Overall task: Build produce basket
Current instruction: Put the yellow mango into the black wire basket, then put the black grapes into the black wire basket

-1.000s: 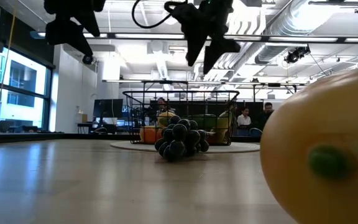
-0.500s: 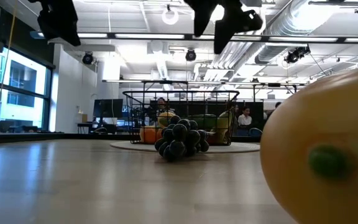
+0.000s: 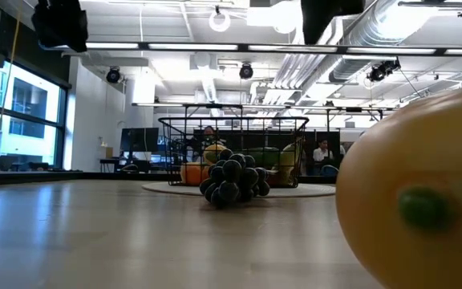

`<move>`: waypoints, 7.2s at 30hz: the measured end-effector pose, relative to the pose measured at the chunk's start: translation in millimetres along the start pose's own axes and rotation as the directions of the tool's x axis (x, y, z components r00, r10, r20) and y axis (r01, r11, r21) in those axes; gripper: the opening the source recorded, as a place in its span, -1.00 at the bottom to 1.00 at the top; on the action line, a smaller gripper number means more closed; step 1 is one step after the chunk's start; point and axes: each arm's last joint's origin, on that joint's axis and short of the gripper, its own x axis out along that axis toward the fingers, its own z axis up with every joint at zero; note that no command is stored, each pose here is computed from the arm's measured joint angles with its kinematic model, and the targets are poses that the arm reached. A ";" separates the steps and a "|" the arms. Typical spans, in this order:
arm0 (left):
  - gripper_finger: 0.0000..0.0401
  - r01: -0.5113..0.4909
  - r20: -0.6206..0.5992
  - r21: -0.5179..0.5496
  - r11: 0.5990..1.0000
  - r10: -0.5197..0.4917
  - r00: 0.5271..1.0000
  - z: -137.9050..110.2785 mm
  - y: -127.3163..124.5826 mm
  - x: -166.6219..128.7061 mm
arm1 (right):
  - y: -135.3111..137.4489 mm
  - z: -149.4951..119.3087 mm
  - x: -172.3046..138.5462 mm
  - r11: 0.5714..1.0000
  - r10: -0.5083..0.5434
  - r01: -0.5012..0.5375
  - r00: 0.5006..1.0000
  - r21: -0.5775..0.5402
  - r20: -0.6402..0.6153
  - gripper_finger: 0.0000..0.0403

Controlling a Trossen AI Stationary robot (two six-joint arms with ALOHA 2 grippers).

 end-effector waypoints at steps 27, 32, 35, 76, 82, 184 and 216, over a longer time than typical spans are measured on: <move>0.25 0.005 -0.006 -0.190 0.982 -0.006 1.000 -0.1 -0.1 -0.1 | 74.1 -88.6 53.9 0.527 0.069 -0.119 0.993 -0.841 -0.098 0.43; 0.25 0.000 0.000 -0.188 0.982 0.000 1.000 0.1 0.2 -0.1 | 77.0 -90.2 74.4 0.509 0.051 -0.137 0.990 -0.850 -0.129 0.43; 0.25 -0.001 0.002 -0.188 0.982 0.001 1.000 0.2 0.2 -0.1 | 76.4 -87.2 85.4 0.519 0.043 -0.149 0.988 -0.842 -0.148 0.43; 0.25 -0.093 0.104 -0.027 0.995 0.095 0.990 3.3 2.7 -0.4 | 60.3 -57.5 143.0 0.881 0.026 -0.151 0.962 -0.448 -0.273 -0.09; 0.25 -0.131 0.130 0.056 0.990 0.123 0.984 4.3 3.9 -0.5 | 55.5 -46.4 144.1 0.936 0.036 -0.124 0.965 -0.328 -0.260 -0.09; 0.25 -0.150 0.377 -0.483 0.863 0.359 0.854 65.2 13.9 86.6 | -275.0 149.8 6.7 0.915 -0.186 0.295 0.913 -0.275 0.362 0.01; 0.25 -0.038 0.317 -0.433 0.900 0.192 0.929 74.1 9.9 127.2 | -276.5 163.3 -40.1 0.918 -0.383 0.393 0.829 0.062 0.407 0.33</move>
